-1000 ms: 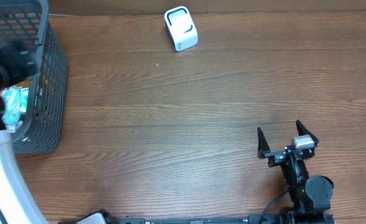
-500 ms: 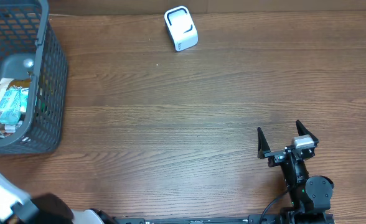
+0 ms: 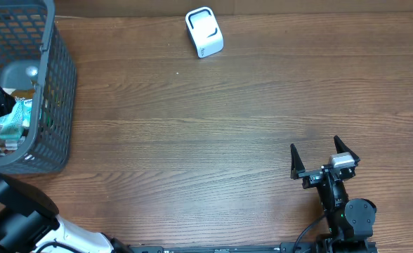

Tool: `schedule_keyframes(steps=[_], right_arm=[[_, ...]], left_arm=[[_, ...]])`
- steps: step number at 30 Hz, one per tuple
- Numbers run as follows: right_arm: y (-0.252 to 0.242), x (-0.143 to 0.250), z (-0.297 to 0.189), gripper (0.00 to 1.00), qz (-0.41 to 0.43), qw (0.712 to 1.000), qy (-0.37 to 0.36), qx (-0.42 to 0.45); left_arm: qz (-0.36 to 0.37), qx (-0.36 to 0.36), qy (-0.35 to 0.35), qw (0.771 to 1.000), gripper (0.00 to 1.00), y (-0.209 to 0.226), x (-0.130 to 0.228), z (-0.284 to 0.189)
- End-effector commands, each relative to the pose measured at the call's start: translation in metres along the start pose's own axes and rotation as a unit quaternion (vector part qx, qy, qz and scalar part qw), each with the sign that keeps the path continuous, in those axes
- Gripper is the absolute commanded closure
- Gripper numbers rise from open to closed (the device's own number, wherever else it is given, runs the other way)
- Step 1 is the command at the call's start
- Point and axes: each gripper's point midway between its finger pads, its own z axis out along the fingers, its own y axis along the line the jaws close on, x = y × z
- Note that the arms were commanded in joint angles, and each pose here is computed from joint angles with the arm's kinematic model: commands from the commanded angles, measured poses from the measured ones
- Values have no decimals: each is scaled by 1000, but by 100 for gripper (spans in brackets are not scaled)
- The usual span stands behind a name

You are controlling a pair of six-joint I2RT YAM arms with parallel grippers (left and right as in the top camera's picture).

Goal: Scan the item barcode
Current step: 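Move the left gripper over the grey basket and lower into it, then grasp the Kleenex tissue pack inside the basket with the left gripper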

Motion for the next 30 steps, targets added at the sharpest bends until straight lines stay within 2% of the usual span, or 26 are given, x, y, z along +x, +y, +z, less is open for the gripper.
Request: schedule_keyframes(steps=[1, 11, 16, 30], right_arm=[[2, 3, 0, 0, -2, 1000, 0, -5], [2, 3, 0, 0, -2, 1000, 0, -5], [2, 3, 0, 0, -2, 1000, 0, -5], [2, 3, 0, 0, -2, 1000, 0, -5]], left_arm=[[31, 50, 2, 998, 30, -13, -3, 15], [84, 93, 49, 991, 21, -40, 9, 57], [104, 82, 67, 989, 18, -49, 13, 66], [96, 53, 88, 990, 25, -45, 20, 71]])
